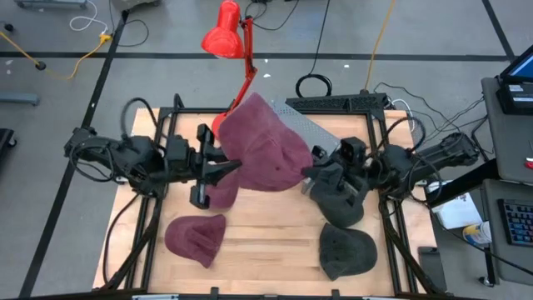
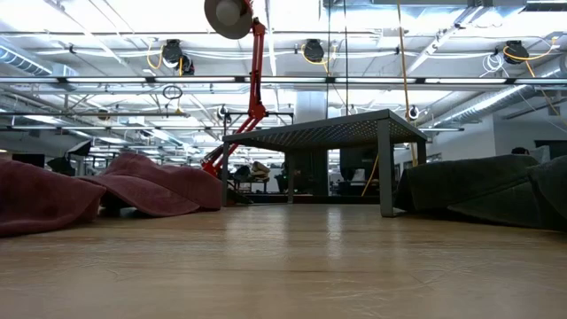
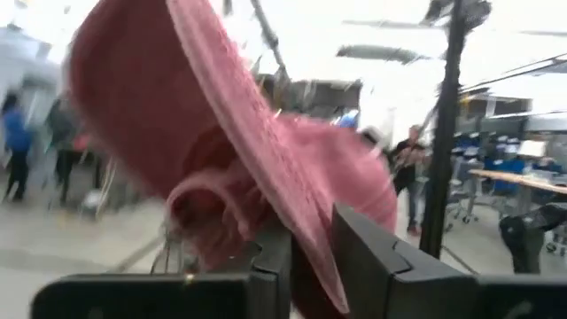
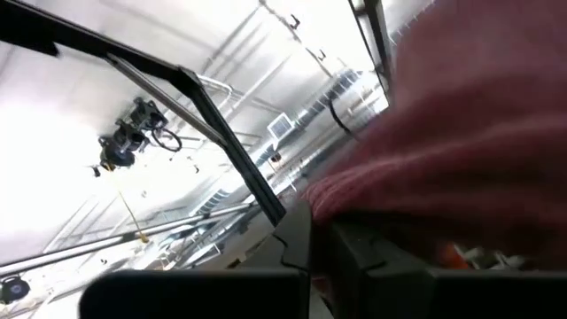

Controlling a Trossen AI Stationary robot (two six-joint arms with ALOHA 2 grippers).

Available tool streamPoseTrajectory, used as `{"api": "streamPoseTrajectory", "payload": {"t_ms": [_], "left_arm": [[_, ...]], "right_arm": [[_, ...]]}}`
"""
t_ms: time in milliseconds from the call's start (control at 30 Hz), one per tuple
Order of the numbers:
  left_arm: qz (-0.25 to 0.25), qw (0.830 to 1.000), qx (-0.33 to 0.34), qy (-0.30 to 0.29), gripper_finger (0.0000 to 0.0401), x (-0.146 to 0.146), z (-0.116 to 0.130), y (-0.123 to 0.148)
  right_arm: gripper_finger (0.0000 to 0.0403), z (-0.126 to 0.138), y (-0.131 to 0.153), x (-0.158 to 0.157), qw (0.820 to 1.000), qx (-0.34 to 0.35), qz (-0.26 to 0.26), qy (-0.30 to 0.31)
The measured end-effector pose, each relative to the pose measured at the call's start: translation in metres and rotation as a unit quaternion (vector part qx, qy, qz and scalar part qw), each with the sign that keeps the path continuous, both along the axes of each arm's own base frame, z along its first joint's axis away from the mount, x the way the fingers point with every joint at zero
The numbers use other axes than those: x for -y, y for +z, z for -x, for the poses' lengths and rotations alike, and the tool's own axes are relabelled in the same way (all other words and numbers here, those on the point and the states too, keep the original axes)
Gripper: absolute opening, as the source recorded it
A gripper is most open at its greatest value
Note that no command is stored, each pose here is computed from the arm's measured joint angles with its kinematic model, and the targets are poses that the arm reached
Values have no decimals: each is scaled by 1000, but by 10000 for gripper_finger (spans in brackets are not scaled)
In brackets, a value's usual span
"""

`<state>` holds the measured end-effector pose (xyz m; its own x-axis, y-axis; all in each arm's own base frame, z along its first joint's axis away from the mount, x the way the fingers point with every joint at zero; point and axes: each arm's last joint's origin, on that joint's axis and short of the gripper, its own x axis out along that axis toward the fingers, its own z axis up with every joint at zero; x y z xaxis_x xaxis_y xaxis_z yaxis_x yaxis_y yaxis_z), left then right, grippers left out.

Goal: Pick & Place hat
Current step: Put the red cap on the shelf

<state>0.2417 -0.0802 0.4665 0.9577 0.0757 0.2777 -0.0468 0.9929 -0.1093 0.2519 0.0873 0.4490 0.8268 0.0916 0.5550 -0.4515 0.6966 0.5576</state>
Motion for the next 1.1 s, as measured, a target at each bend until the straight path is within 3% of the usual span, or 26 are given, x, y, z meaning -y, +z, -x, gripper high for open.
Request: {"api": "streamPoseTrajectory", "payload": {"t_ms": [233,500,700,900,1100], "left_arm": [[81,990,-115,-1,167,0,-1,-24],[145,967,-207,-17,222,6,0,-45],[146,966,-209,-25,216,10,2,-45],[147,966,-210,-26,195,10,2,-45],[149,966,-210,-26,180,10,2,-45]], "right_arm": [[2,27,17,11,1000,25,18,-6],[1,43,15,25,993,-59,55,-82],[1,48,11,32,975,-125,99,-153],[1,49,23,36,936,-235,162,-207],[1,43,42,42,905,-299,179,-244]]}}
